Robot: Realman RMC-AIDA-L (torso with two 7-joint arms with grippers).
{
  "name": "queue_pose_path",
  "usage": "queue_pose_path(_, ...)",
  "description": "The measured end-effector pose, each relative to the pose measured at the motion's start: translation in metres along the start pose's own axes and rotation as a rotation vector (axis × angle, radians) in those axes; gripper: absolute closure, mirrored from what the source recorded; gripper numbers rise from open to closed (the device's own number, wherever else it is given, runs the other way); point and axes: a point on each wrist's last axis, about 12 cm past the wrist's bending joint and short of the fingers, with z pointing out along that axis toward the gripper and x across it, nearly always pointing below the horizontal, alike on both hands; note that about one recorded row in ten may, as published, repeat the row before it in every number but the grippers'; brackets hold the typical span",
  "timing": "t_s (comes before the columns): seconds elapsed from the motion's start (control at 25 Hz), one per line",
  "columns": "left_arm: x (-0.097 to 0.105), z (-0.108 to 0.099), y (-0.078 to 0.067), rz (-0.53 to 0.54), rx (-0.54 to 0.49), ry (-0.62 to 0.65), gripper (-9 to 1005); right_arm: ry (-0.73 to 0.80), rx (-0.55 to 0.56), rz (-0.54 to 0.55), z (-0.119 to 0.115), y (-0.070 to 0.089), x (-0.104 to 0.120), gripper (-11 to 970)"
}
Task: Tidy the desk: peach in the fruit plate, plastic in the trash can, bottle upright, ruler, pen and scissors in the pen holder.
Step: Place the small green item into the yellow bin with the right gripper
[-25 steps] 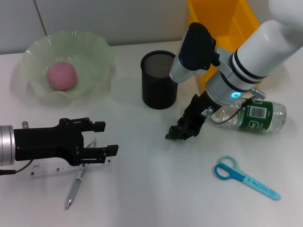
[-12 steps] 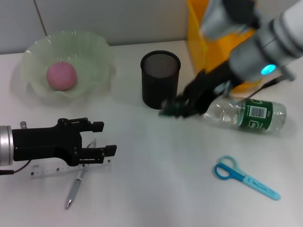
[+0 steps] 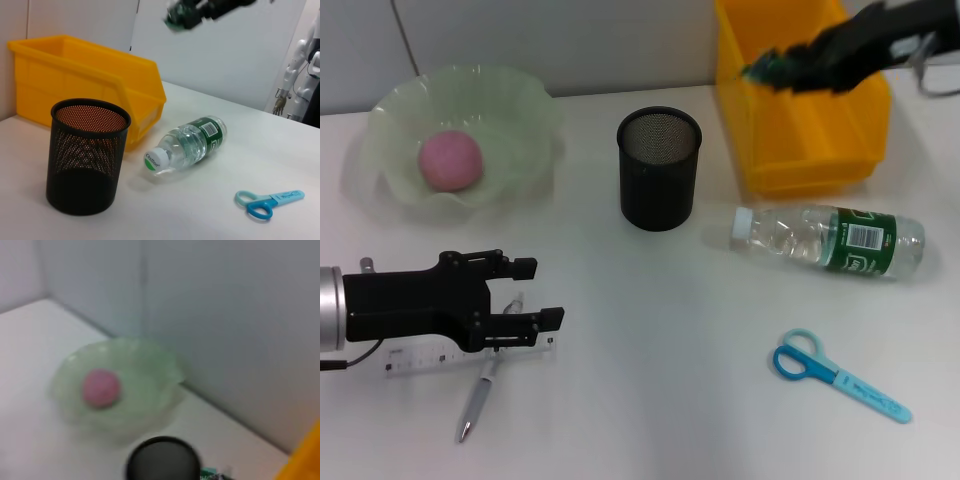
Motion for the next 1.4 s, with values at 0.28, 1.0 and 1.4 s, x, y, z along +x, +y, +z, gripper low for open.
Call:
queue_pose_path(0.28,0.001,-0.001,0.0,-0.002,-0.003,-0.001,213,0.041,0.129,0.07,0.004,-0.024,0.011,562)
queue_pose_path(1.0,0.001,-0.001,-0.001,-0.002,0.005,0.0,221,0.146,0.202,0.182,0.061,-0.049,0.041,528)
queue_pose_path(1.4,0.002,0.0,-0.002,-0.003,0.01,0.001,225,0.114,0.225,0.23,0.062,-0.05,0.043,457)
